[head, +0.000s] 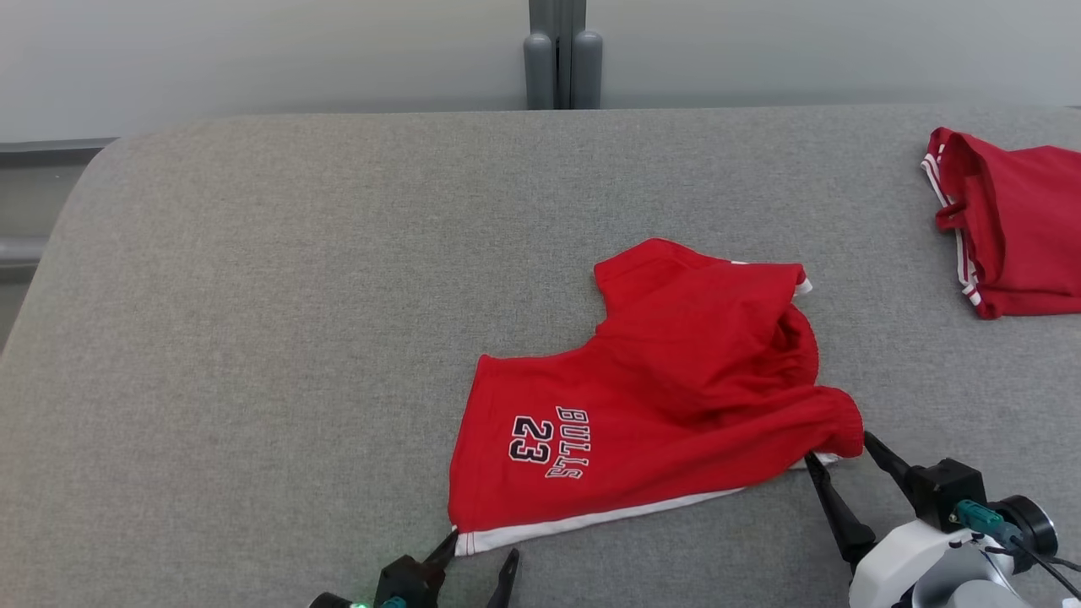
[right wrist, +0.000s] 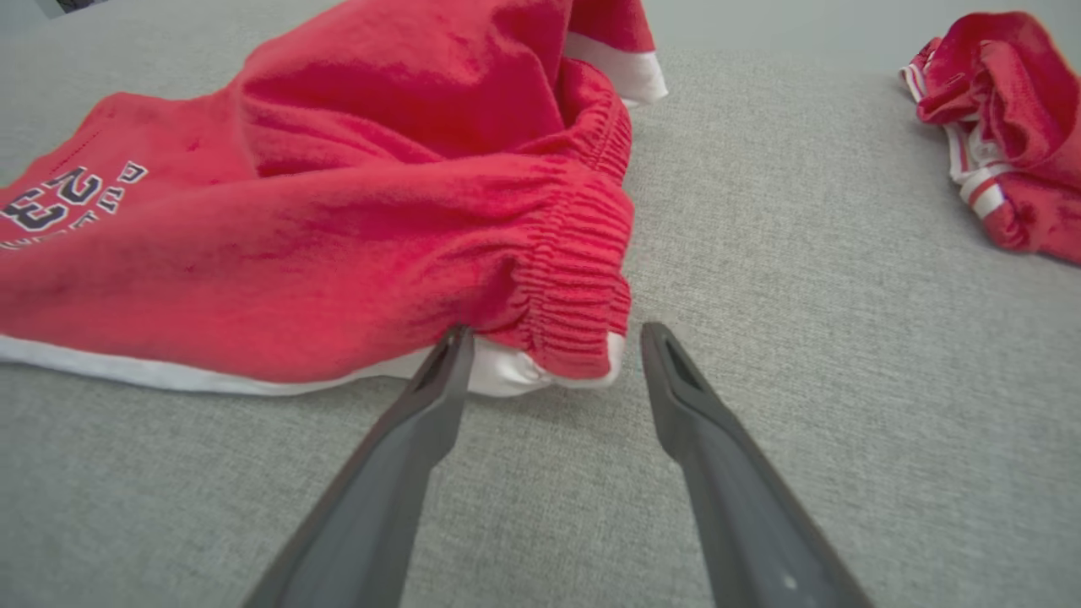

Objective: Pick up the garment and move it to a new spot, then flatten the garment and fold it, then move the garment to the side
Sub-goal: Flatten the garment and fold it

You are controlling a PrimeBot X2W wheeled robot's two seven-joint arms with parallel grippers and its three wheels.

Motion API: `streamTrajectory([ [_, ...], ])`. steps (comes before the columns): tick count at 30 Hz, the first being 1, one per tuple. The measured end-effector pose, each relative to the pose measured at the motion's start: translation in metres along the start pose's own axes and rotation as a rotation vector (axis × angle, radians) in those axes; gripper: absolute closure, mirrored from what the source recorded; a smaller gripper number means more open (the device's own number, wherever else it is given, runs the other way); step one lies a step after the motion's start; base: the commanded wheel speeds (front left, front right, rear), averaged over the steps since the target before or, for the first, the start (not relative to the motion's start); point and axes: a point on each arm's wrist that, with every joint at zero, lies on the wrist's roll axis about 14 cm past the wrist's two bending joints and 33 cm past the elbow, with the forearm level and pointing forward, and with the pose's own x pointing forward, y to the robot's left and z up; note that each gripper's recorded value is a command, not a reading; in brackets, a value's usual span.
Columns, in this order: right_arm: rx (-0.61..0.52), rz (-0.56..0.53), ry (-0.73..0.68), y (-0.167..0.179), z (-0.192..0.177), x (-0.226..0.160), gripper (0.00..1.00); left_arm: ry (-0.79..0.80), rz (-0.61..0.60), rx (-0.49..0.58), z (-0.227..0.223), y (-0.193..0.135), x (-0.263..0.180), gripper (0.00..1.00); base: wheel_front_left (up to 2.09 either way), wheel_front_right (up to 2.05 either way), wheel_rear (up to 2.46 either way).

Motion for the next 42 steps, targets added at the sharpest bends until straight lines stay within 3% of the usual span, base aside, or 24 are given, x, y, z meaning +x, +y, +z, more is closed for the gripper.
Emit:
streamTrajectory([
  [4,-0.021,0.039,0.022,0.004,-0.003,0.005,0.0,0.003,-0.001,-0.019,0.0,0.0,0.003,0.04,0.0,0.0,0.0],
  [5,-0.018,0.047,0.032,0.005,-0.006,0.005,0.56,0.004,-0.002,-0.023,0.0,0.0,0.003,0.5,0.0,0.0,0.0],
  [6,-0.019,0.058,0.043,0.007,-0.009,0.005,0.95,0.004,0.001,-0.032,0.0,0.001,0.003,0.81,0.0,0.0,0.0],
  [7,-0.02,0.068,0.053,0.009,-0.012,0.005,1.0,0.004,0.0,-0.035,0.001,0.001,0.004,1.0,0.0,0.0,0.0],
  [16,-0.009,0.121,-0.008,0.023,0.008,0.007,1.0,-0.068,0.01,-0.091,0.023,0.003,0.008,1.0,0.0,0.0,0.0],
  [21,-0.01,0.132,-0.063,0.026,0.024,0.0,1.0,-0.193,0.055,-0.122,0.062,0.019,0.011,1.0,0.0,0.0,0.0],
  [26,-0.034,0.152,-0.147,0.026,0.054,0.003,1.0,-0.323,0.07,-0.074,0.112,0.034,0.019,1.0,0.0,0.0,0.0],
  [33,-0.086,0.211,-0.29,0.026,0.118,0.036,1.0,-0.469,0.041,0.078,0.195,0.052,0.045,1.0,0.0,0.0,0.0],
  [36,-0.086,0.226,-0.366,0.02,0.159,0.062,1.0,-0.52,0.021,0.164,0.246,0.062,0.066,1.0,0.0,0.0,0.0],
  [42,-0.052,0.233,-0.45,-0.001,0.242,0.117,1.0,-0.614,0.017,0.216,0.359,0.084,0.102,1.0,0.0,0.0,0.0],
])
